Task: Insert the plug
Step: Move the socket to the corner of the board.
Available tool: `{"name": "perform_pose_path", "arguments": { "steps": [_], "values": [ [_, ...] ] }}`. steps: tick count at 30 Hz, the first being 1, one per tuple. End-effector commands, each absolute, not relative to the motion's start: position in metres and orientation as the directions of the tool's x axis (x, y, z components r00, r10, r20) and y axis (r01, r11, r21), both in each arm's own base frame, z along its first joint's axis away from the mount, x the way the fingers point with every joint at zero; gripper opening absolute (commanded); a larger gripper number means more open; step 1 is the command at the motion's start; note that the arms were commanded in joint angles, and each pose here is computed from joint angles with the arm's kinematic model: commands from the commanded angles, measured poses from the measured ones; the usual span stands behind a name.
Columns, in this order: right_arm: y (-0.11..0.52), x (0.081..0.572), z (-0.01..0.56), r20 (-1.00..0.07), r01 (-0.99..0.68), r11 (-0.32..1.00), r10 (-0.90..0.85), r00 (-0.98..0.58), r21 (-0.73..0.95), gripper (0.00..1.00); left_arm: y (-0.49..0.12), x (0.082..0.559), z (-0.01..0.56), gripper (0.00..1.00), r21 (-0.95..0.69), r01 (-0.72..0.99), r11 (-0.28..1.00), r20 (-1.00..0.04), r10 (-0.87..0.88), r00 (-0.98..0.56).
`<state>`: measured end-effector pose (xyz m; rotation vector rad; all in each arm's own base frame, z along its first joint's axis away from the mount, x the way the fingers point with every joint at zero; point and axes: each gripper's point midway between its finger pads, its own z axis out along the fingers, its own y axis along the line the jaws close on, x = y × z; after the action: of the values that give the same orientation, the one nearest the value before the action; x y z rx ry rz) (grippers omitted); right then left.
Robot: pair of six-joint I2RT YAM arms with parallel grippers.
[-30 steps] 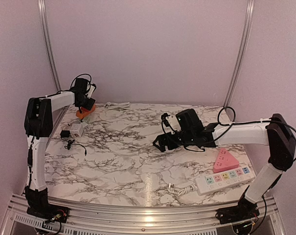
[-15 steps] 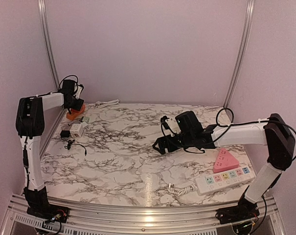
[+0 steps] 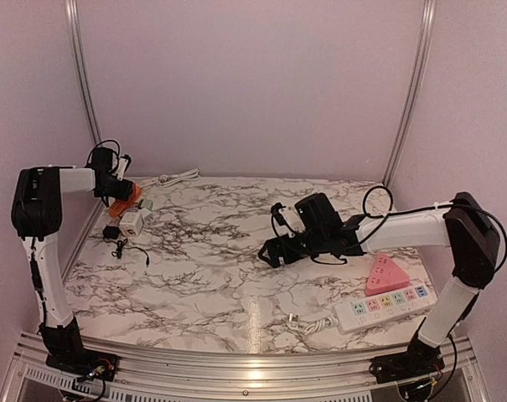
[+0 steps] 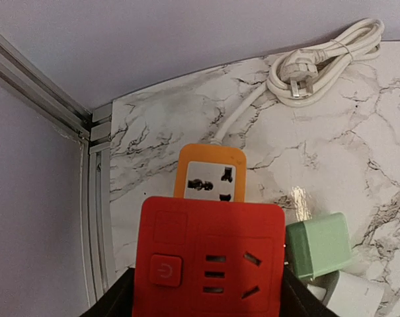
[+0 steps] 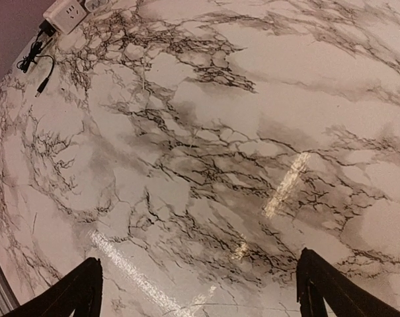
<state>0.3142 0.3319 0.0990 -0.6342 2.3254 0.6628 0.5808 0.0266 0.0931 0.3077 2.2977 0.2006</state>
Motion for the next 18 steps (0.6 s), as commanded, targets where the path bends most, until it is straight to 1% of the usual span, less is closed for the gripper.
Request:
{"name": "perform_pose_path", "arguments": {
  "steps": [1, 3, 6, 10, 18],
  "values": [
    [0.361, 0.316, 0.113, -0.701, -0.618, 0.724, -0.268, -0.661, 0.307, 0.96, -0.006, 0.558, 0.12, 0.38, 0.141, 0.211, 0.967, -0.745, 0.244, -0.621],
    [0.369, 0.315, 0.115, -0.706, -0.631, 0.714, -0.276, -0.652, 0.303, 0.96, -0.021, 0.548, 0.117, 0.41, 0.135, 0.252, 0.958, -0.741, 0.266, -0.616],
    [0.38, 0.312, 0.114, -0.705, -0.646, 0.702, -0.293, -0.645, 0.299, 0.96, -0.048, 0.538, 0.11, 0.41, 0.133, 0.306, 0.943, -0.721, 0.304, -0.623],
    [0.389, 0.308, 0.117, -0.713, -0.66, 0.689, -0.298, -0.634, 0.299, 0.96, -0.068, 0.531, 0.096, 0.41, 0.108, 0.368, 0.924, -0.703, 0.333, -0.628],
    [0.383, 0.303, 0.118, -0.718, -0.648, 0.699, -0.279, -0.637, 0.304, 0.96, -0.114, 0.513, 0.082, 0.42, 0.041, 0.547, 0.836, -0.69, 0.42, -0.59]
  ]
}}
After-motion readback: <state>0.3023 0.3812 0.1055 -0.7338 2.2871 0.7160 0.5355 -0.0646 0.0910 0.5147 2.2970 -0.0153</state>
